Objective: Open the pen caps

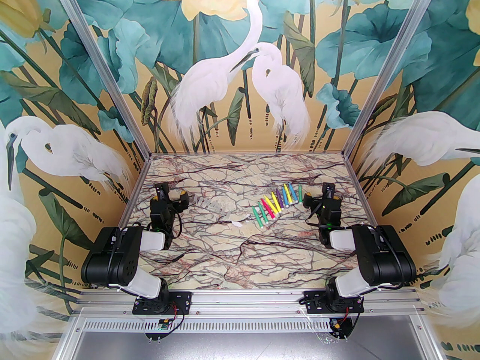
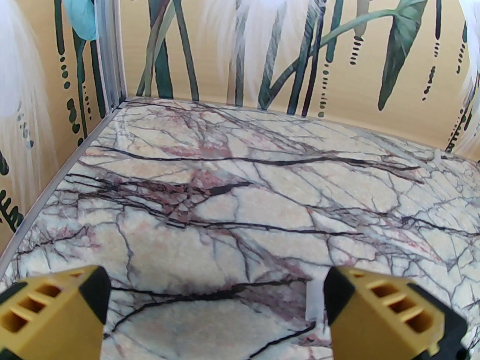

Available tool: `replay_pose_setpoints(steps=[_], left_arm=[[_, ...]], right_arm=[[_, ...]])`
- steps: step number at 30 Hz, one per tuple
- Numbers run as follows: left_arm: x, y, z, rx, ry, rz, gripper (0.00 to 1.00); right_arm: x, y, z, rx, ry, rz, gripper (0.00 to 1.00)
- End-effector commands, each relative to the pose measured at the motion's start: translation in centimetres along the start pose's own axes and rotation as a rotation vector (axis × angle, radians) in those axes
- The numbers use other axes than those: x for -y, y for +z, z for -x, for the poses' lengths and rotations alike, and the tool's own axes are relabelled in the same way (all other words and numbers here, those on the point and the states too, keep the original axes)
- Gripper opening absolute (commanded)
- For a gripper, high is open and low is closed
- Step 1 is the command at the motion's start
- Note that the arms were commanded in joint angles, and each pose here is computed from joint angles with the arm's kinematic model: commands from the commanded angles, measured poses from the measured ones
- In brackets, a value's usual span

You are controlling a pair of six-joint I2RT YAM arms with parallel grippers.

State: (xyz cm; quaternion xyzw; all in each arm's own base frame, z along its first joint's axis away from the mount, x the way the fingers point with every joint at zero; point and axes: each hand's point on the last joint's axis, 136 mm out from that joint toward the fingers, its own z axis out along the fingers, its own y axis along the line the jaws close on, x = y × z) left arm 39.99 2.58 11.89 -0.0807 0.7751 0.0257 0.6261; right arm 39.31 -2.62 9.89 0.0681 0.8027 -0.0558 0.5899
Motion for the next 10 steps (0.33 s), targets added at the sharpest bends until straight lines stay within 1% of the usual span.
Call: replay_pose_setpoints(steps=[1, 10], left_arm=[[0.51, 0.27, -0.06, -0.012, -0.016, -0.03, 1.0], [0.5, 0.26, -0.1, -0.013, -0.016, -0.03, 1.0]], right_arm=[[-0.11, 0.23, 1.28, 0.038, 0.005, 0.008, 0.99], [-0.17, 0.35, 1.27, 0.03, 0.016, 0.034, 0.99]])
